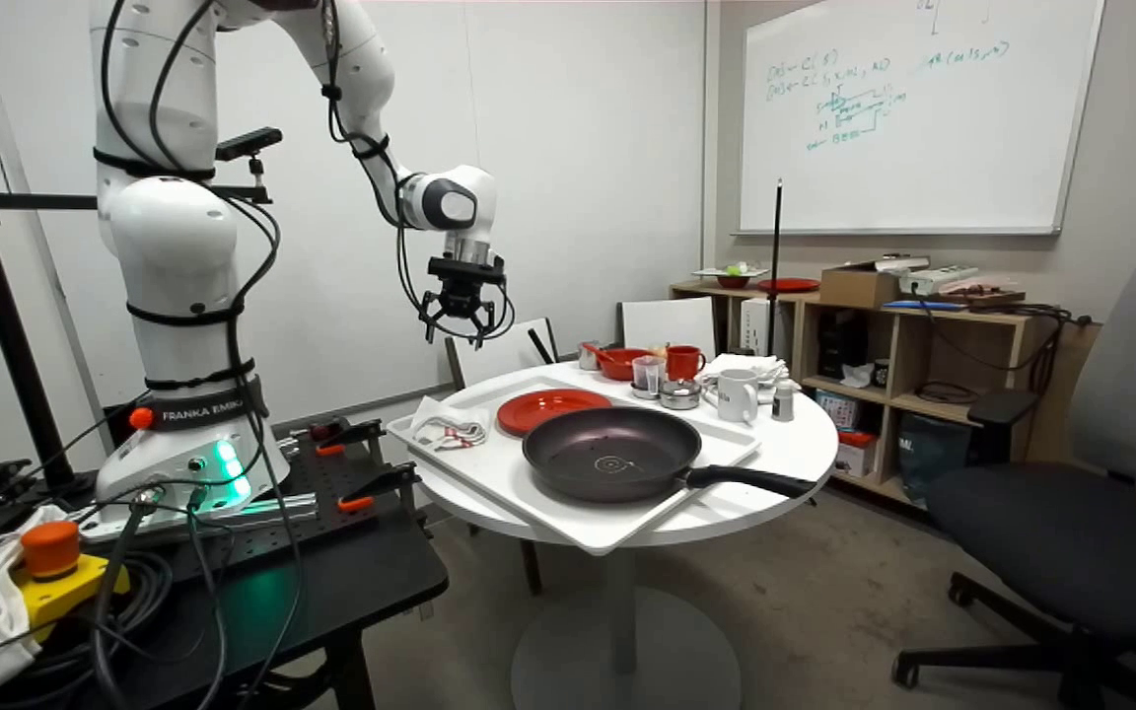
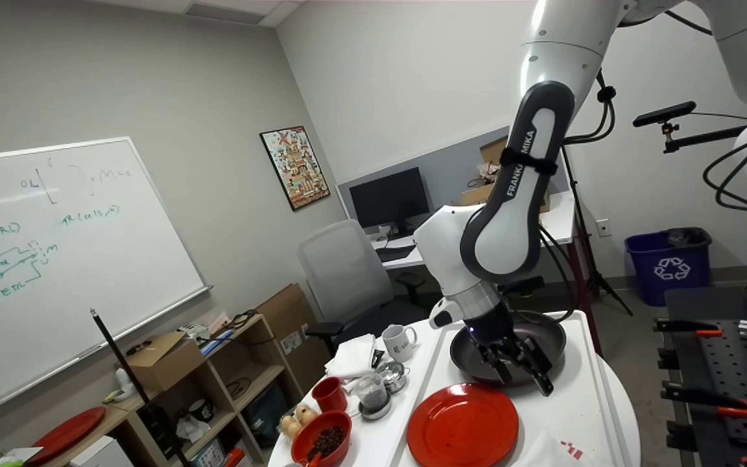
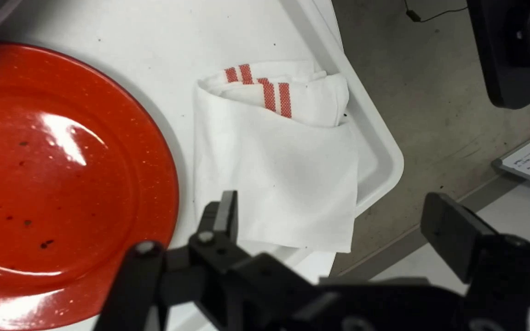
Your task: Use the left towel to wipe the pan
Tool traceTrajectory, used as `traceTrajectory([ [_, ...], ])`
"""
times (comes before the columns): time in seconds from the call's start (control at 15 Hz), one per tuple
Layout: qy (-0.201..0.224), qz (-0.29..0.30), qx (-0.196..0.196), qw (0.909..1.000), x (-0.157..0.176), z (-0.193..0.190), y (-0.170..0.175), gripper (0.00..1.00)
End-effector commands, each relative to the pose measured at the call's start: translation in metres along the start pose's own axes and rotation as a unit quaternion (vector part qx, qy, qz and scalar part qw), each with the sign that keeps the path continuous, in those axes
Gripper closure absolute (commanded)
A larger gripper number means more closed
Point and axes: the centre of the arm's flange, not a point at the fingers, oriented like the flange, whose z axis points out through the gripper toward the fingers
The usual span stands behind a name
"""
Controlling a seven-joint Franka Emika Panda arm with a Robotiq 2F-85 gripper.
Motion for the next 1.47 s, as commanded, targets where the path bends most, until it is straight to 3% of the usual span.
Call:
traceTrajectory([
  [0.0,-0.005,-0.021,-0.012,0.9997,0.007,0.034,-0.008,0.00],
  [0.67,-0.068,-0.053,-0.044,0.9953,0.003,0.113,-0.022,0.00],
  [1.07,-0.057,-0.099,-0.032,0.9929,0.028,0.135,-0.023,0.00],
  [1.4,-0.085,-0.131,-0.054,0.9863,0.047,0.156,-0.007,0.00],
])
